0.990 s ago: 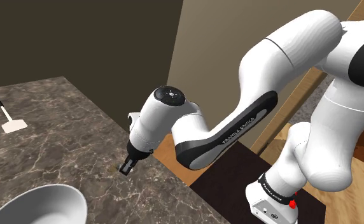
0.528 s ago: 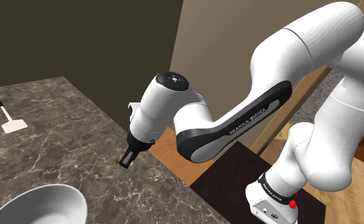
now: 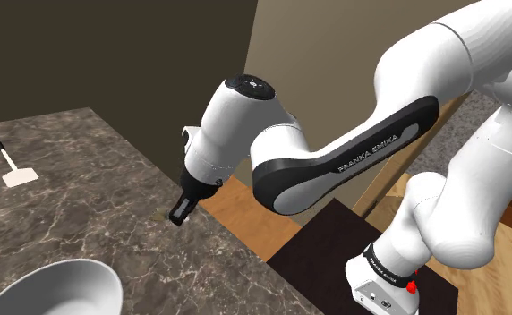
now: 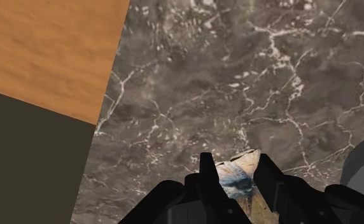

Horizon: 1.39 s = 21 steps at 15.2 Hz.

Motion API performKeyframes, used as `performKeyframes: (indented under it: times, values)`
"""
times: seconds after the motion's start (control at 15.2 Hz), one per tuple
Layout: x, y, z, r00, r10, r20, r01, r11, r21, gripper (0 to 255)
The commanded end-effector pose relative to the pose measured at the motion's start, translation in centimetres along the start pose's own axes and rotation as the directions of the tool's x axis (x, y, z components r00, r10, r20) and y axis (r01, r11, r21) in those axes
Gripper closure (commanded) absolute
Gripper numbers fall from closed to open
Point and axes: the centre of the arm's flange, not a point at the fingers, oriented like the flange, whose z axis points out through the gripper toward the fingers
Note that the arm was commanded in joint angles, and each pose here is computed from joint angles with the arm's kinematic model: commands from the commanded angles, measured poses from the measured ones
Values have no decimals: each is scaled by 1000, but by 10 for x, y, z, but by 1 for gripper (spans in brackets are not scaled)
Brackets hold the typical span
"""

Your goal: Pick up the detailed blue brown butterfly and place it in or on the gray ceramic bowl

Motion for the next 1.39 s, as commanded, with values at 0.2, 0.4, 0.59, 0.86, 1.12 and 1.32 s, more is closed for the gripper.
performKeyframes:
  times: [0.2, 0.4, 0.59, 0.86, 1.12, 1.32]
  values:
    - [8, -1, -25, 1000, 0, 0, 0, 1000, 0, 255]
    - [12, -1, -41, 1000, 0, 0, 0, 1000, 0, 255]
    - [18, -14, -49, 1000, 0, 0, 0, 1000, 0, 255]
    - [31, -65, -47, 1000, 0, 0, 0, 1000, 0, 255]
    - [45, -116, -44, 1000, 0, 0, 0, 1000, 0, 255]
    - [55, -154, -43, 1000, 0, 0, 0, 1000, 0, 255]
